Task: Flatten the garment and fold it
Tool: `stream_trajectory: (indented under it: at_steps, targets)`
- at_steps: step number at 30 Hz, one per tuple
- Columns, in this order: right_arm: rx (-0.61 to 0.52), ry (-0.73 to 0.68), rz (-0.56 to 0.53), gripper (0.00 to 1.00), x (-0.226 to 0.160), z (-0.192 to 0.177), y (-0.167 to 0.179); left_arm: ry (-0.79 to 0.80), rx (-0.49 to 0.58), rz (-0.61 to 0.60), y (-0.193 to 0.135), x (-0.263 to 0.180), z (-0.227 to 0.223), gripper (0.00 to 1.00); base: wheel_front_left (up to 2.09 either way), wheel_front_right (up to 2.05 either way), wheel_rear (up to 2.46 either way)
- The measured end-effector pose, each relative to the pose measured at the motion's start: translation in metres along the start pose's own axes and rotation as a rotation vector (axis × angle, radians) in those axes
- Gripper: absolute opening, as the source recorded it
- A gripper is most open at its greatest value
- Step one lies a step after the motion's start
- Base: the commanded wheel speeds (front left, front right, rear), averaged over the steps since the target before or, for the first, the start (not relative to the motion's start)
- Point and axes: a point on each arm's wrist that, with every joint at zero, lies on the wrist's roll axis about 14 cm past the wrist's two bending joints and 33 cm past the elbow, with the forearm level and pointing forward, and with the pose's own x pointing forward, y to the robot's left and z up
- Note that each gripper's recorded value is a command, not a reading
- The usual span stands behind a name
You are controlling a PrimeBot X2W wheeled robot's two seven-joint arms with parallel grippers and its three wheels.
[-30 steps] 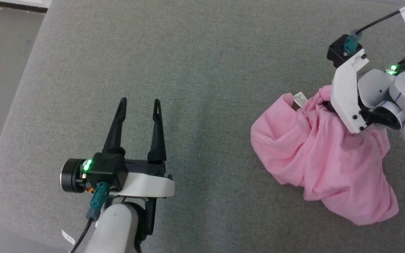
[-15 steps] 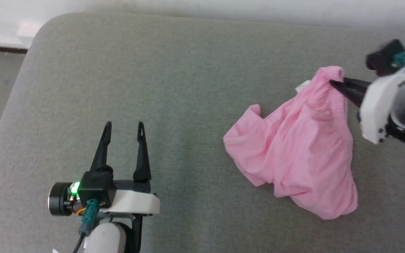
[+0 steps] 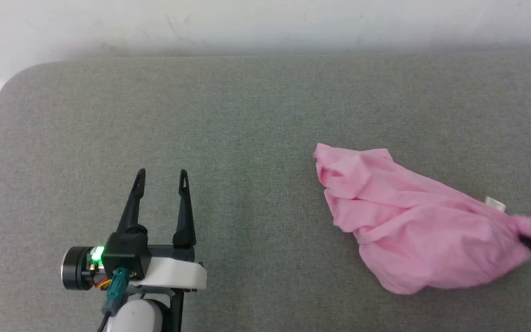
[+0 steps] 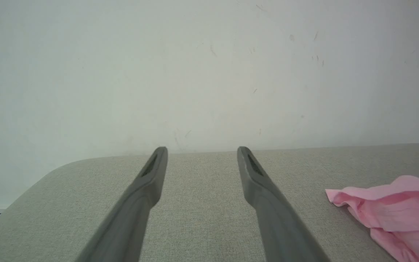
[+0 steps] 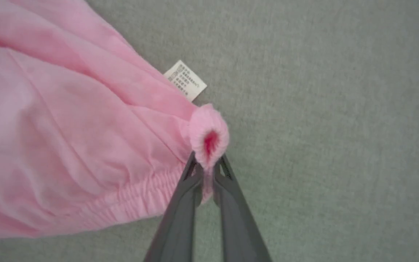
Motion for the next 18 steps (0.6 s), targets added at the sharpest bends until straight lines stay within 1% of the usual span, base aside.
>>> stream_trajectory:
  at_steps: [2,3,5,7,8,9,13,18]
  targets:
    - [0.013,0.076,-0.02,0.0,-0.005,-0.03,-0.004,0.001,0.0,-0.005,-0.001,0.0,0.0,1.0,0.0,0.0,0.0]
    - [0.026,0.091,-0.025,0.0,-0.005,-0.039,-0.004,0.002,0.003,-0.004,0.0,-0.001,-0.001,1.0,0.0,0.0,0.0]
    - [0.044,0.082,-0.031,0.0,-0.005,-0.042,-0.003,0.005,0.005,-0.001,0.001,-0.001,-0.001,1.0,0.0,0.0,0.0]
    - [0.059,0.035,-0.045,0.0,-0.004,-0.038,-0.004,0.004,0.01,0.002,0.003,-0.002,-0.001,1.0,0.0,0.0,0.0]
    - [0.065,0.007,-0.051,0.39,-0.004,-0.035,-0.004,0.002,0.011,-0.002,0.003,-0.002,0.0,1.0,0.0,0.0,0.0]
    - [0.058,-0.031,-0.058,1.0,-0.004,-0.03,-0.004,-0.001,0.013,-0.006,0.003,-0.002,0.001,1.0,0.0,0.0,0.0]
    - [0.009,-0.258,-0.11,1.0,-0.014,0.016,-0.018,-0.036,0.027,-0.028,0.006,0.004,0.012,1.0,0.0,0.0,0.0]
    - [-0.031,-0.515,-0.179,1.0,-0.039,0.087,-0.034,-0.109,0.069,-0.122,0.001,0.026,0.035,1.0,0.0,0.0,0.0]
